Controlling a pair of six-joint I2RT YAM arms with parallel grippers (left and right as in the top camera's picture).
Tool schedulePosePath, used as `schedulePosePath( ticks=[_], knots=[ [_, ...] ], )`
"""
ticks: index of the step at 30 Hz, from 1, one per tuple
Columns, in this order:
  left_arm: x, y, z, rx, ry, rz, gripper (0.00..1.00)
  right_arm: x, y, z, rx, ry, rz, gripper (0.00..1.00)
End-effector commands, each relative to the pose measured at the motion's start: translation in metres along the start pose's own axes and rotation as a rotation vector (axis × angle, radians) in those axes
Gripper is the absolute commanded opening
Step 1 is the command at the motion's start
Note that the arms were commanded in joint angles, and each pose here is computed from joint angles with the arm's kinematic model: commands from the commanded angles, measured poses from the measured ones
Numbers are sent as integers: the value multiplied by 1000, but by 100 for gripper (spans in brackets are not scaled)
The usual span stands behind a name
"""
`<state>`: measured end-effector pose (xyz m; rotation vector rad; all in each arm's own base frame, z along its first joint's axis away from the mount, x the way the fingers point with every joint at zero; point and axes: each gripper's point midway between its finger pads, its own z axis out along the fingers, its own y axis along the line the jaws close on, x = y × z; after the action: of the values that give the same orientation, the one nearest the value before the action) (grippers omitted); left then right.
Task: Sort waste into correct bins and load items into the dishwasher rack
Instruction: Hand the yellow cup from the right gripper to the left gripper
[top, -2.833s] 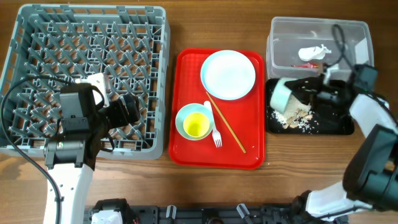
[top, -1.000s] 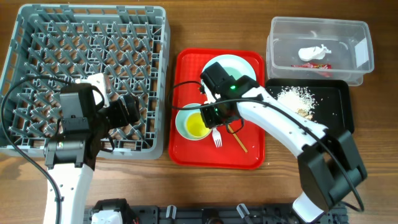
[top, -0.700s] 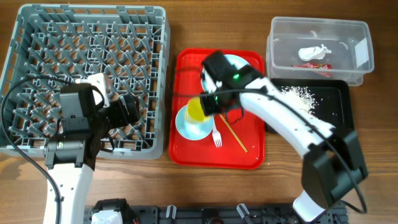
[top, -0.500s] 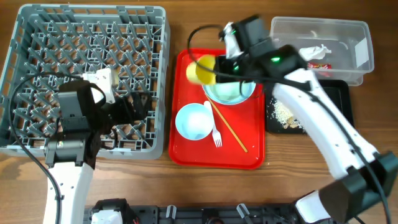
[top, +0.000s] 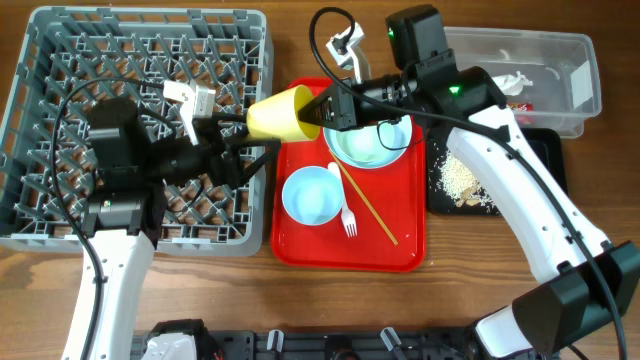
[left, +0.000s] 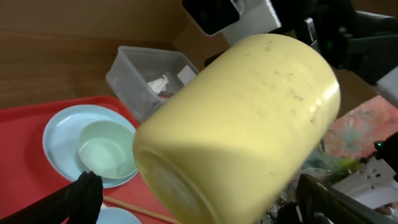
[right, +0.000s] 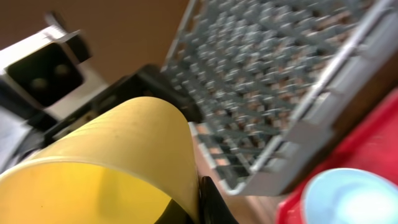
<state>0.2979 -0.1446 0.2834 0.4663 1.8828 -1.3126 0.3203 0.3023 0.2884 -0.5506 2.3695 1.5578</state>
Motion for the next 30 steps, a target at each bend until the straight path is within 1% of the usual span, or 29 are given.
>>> schedulePosePath(
  ticks=[1,2,4,6,10,14,18,30],
  knots=[
    [-7,-21,-3,118,7,58,100,11,25,1,-162,75,29,4],
    [-8,-32,-4,173,10,103,100,13,28,0,-183,84,29,4],
    [-11,-44,-7,237,13,169,97,13,29,0,-191,88,31,4],
    [-13,-49,-8,256,9,206,96,14,29,0,-191,88,32,4],
    [-16,-53,-9,269,3,240,97,13,29,-1,-189,88,45,4],
    [-18,-53,-12,273,-2,255,95,13,28,-1,-189,88,57,4],
    [-18,-55,-21,300,2,266,84,13,28,-1,-189,88,59,4],
    [-18,-54,-23,298,-1,271,84,14,31,-2,-206,98,78,4]
  ],
)
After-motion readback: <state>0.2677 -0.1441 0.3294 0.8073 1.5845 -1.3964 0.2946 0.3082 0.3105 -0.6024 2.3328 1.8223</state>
